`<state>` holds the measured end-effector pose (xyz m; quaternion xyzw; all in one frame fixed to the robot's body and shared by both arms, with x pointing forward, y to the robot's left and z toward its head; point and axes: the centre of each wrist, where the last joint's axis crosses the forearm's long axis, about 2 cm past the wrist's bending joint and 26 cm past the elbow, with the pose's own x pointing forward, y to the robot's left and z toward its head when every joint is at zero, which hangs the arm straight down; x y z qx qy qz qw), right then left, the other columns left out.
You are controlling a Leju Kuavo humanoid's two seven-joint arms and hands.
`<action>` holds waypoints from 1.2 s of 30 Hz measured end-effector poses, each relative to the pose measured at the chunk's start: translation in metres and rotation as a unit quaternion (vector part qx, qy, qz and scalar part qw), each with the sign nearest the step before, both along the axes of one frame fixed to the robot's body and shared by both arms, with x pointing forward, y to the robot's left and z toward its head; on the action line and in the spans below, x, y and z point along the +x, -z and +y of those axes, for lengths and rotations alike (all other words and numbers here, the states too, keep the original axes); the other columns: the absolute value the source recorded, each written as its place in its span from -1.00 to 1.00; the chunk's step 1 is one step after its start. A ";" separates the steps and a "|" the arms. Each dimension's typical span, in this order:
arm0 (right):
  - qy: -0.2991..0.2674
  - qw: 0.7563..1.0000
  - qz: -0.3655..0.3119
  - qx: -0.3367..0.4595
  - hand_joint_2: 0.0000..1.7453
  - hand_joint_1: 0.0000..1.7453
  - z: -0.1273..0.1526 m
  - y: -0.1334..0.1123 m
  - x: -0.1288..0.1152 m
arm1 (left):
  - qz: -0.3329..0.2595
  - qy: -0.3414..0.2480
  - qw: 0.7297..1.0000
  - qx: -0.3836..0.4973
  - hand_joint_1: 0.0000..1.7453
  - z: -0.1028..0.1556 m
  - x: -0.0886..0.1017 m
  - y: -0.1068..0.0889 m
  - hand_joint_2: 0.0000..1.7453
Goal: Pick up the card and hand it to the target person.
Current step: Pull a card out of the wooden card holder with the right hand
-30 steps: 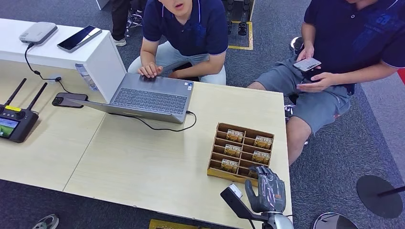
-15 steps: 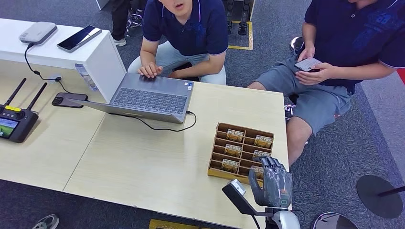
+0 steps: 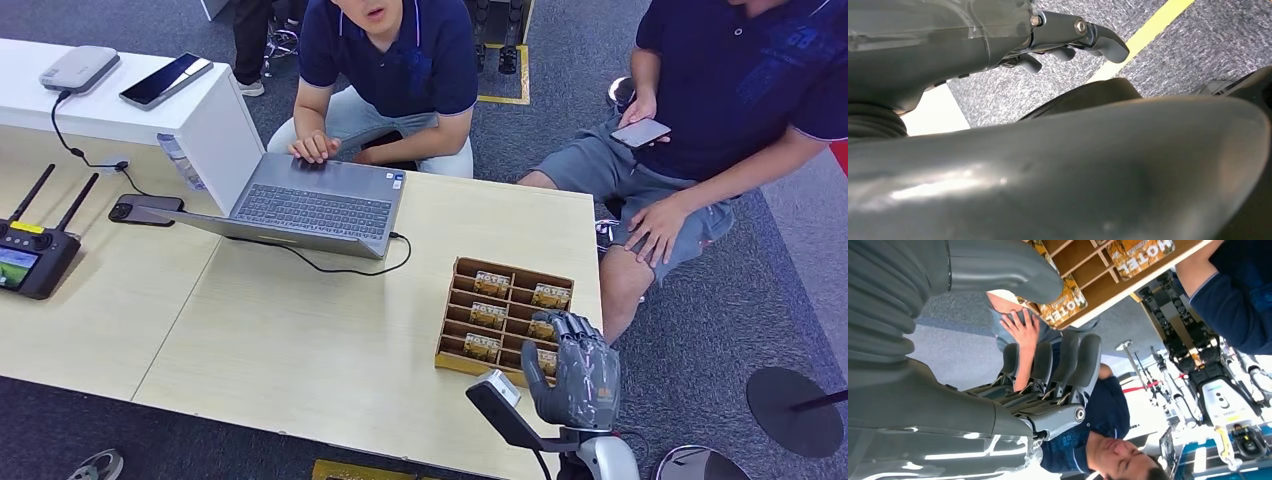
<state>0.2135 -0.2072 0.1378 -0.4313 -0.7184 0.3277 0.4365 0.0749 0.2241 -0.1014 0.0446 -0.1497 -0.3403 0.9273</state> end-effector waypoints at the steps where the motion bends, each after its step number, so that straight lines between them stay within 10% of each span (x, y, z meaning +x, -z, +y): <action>1: -0.001 1.000 0.003 -0.001 1.00 -0.13 0.000 0.001 0.000 | 0.000 0.000 1.000 0.000 -1.00 0.000 0.000 0.000 -1.00; 25: 0.017 0.997 0.068 -0.031 1.00 0.42 -0.012 0.037 0.006 | 0.000 0.009 1.000 0.001 -1.00 0.000 0.000 0.000 -1.00; 36: 0.024 0.996 0.078 -0.035 1.00 0.13 -0.015 0.045 0.007 | 0.000 0.009 1.000 0.002 -1.00 0.000 0.000 0.000 -1.00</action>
